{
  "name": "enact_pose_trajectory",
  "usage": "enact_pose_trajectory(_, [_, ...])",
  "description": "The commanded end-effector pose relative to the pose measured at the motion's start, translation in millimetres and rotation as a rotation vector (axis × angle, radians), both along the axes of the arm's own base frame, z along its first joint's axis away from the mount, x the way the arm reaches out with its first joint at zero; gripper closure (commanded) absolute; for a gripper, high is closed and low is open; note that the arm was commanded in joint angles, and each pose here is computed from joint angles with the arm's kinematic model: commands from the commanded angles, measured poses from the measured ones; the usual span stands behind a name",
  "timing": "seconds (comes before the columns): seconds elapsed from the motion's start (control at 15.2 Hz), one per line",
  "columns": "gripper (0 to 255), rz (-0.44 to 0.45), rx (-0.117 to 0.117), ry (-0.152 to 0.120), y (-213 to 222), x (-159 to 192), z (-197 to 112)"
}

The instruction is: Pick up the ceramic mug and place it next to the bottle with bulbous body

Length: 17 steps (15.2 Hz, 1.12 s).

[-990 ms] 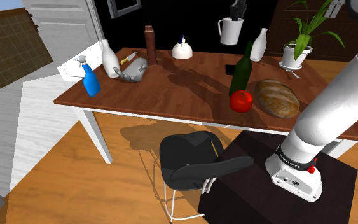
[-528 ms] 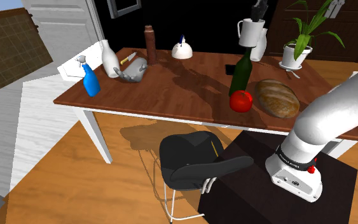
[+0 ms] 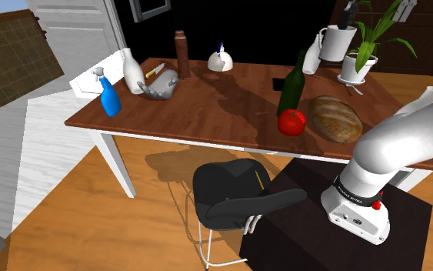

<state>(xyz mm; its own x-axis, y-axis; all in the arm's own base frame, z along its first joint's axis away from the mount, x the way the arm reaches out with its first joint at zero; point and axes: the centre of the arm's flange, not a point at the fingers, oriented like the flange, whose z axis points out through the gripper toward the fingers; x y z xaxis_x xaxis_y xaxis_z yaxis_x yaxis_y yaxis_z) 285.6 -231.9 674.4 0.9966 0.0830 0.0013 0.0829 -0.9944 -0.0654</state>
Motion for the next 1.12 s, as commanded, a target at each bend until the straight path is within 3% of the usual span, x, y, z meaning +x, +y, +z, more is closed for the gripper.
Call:
enact_pose_trajectory(0.0, [255, 0.001, 0.0, 0.001, -9.1, -25.3, -0.8])
enact_pose_trajectory(1.06, [255, 0.001, 0.0, 0.001, -82.0, -223.5, -0.6])
